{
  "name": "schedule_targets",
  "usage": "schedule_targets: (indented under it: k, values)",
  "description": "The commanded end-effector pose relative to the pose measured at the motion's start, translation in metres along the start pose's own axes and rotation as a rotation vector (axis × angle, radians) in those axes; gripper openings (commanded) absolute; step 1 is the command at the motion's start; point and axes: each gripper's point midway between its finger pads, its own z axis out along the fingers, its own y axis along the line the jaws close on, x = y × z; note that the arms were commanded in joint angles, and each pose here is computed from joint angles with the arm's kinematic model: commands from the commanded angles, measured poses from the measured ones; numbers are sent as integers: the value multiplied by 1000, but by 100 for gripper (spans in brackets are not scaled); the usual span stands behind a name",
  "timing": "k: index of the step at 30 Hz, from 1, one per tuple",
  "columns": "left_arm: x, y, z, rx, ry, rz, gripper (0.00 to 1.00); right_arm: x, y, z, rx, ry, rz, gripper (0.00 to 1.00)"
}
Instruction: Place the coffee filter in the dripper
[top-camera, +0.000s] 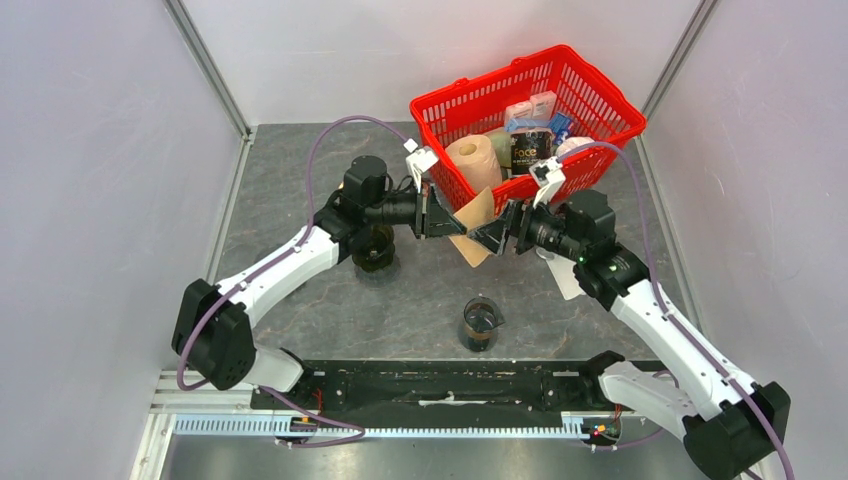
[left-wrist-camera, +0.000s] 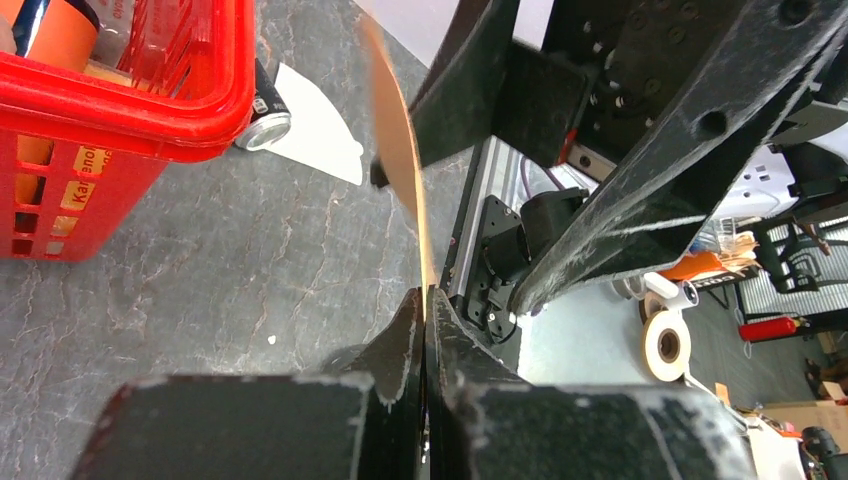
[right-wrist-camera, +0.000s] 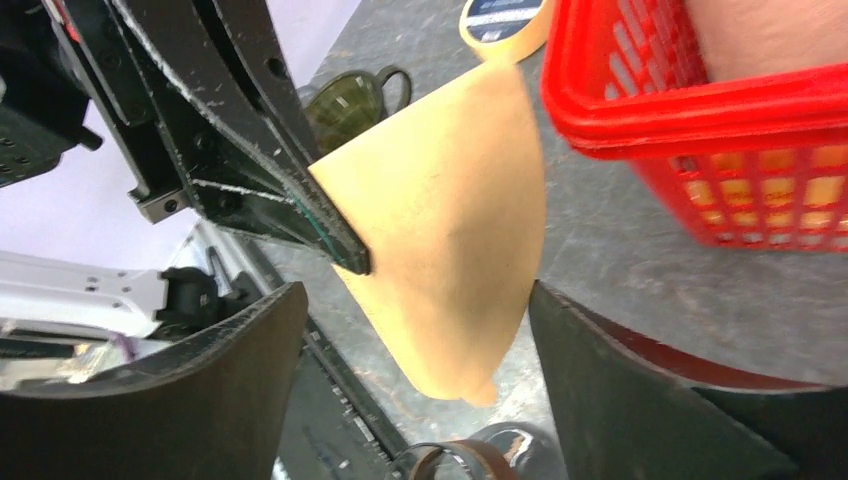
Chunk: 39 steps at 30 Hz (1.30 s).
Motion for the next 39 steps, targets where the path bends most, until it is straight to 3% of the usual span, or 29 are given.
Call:
schedule_targets:
  k: [1, 5, 11, 18, 26, 39]
  values:
    - [-8, -21, -10, 65, -24, 169, 2, -33, -4, -16, 87, -165, -55, 96]
    - [-4, -24, -15, 71, -19, 250, 2, -31, -11, -28, 137, -202, -58, 97]
    - [-5, -33, -24, 89, -28, 364, 2, -11, -41, -45, 305, -161, -49, 97]
    - [-9, -49, -33, 123, -51, 451, 2, 10, -59, -46, 353, -123, -52, 97]
    - [-10, -60, -40, 149, -70, 488, 2, 29, -15, -34, 55, -69, -110, 97]
    - [-8, -67, -46, 156, -93, 512, 2, 25, 0, -31, -48, -110, -147, 97]
